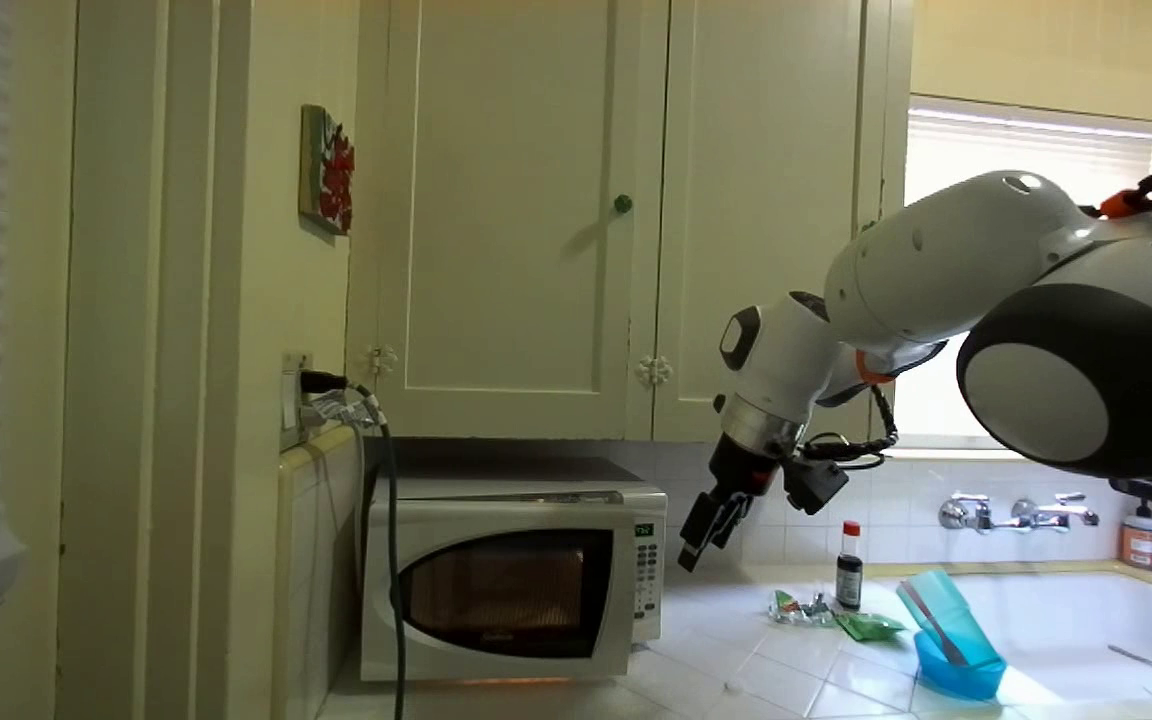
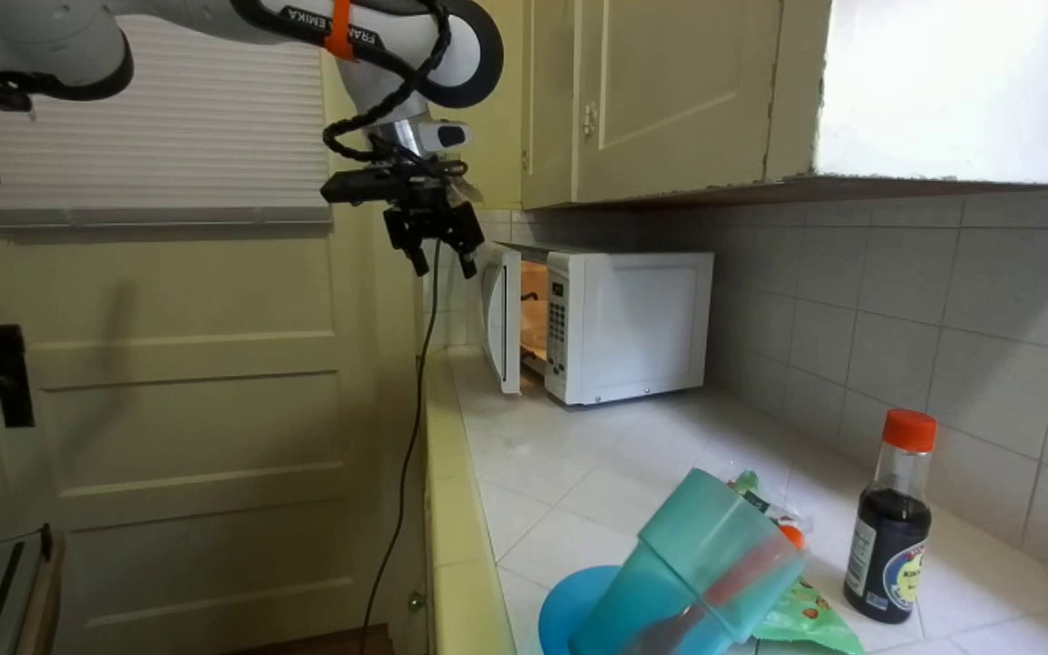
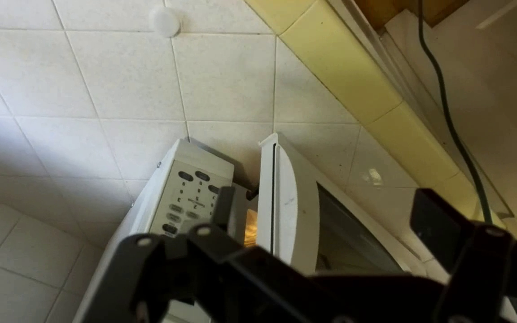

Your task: Open the microwave

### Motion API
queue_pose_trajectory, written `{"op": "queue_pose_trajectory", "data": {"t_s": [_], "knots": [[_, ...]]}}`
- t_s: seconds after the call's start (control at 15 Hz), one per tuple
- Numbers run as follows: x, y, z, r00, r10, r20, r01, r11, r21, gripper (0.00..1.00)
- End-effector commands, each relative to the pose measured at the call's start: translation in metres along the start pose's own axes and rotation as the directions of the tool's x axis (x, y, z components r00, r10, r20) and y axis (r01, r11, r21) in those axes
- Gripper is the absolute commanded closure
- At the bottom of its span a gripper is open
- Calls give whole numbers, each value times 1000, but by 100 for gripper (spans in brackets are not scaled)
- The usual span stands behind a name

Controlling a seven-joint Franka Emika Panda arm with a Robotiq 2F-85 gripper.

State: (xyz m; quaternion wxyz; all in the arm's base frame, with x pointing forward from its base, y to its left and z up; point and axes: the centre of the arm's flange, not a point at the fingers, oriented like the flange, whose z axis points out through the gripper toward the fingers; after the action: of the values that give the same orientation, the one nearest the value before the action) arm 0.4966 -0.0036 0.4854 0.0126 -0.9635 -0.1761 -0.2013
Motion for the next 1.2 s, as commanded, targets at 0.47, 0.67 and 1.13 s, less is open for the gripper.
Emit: {"op": "queue_pose_trajectory", "data": {"t_s": [0.47, 0.67, 1.13], "knots": [[16, 8, 30, 990, -71, -125, 61, 995, -79, 0], [25, 6, 36, 979, -120, -162, 106, 990, -94, 0], [53, 9, 31, 948, -206, -241, 193, 978, -76, 0]]}}
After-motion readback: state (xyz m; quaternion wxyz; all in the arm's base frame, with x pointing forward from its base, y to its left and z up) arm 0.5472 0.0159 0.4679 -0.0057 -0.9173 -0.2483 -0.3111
